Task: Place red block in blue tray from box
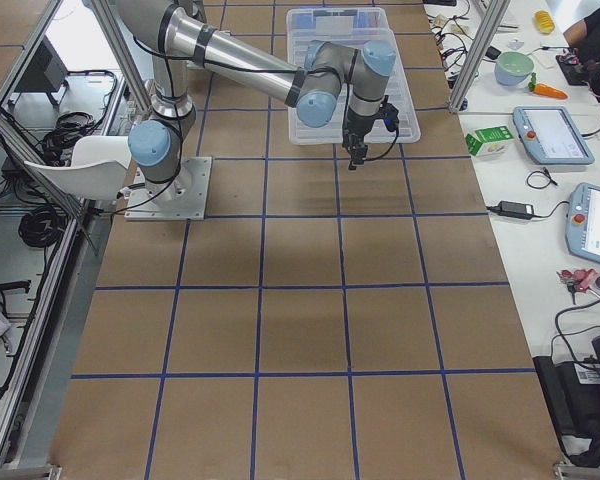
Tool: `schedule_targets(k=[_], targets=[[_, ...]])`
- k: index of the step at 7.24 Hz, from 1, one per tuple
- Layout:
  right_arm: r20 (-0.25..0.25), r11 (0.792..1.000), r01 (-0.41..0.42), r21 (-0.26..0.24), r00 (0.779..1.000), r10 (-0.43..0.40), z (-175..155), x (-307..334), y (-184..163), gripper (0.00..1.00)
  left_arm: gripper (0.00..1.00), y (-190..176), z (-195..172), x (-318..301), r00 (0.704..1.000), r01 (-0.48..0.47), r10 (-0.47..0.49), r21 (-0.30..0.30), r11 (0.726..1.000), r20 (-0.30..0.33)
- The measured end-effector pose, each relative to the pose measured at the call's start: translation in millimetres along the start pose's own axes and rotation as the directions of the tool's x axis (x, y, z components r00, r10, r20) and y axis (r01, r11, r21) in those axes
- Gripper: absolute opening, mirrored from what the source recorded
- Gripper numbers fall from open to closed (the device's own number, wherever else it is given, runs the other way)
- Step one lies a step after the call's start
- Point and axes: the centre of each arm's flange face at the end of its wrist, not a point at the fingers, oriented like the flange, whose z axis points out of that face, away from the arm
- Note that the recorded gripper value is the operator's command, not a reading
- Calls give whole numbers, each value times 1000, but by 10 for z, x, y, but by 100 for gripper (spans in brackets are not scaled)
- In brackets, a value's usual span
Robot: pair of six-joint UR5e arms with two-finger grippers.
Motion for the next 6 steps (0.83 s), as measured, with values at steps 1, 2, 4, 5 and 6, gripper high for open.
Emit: schedule_targets(k=[1,2,4,5,6], targets=[[-2,1000,13,2,1000,-13,-10,-115,-17,100,100,3,-3,-3,1000,2,-2,1,1000,0],[-3,1000,21,3,1000,-21,-16,-195,-28,100,100,7,-3,-5,1000,2,-2,0,1000,1],[16,1000,3,12,1000,-3,-29,-366,-51,100,100,9,-6,-5,1000,3,-3,1,1000,0],[22,1000,-6,15,1000,6,-37,-469,-61,100,100,8,-7,-5,1000,3,-3,2,1000,0],[25,1000,-5,17,1000,5,-44,-558,-68,100,100,8,-7,-5,1000,3,-3,2,1000,0]])
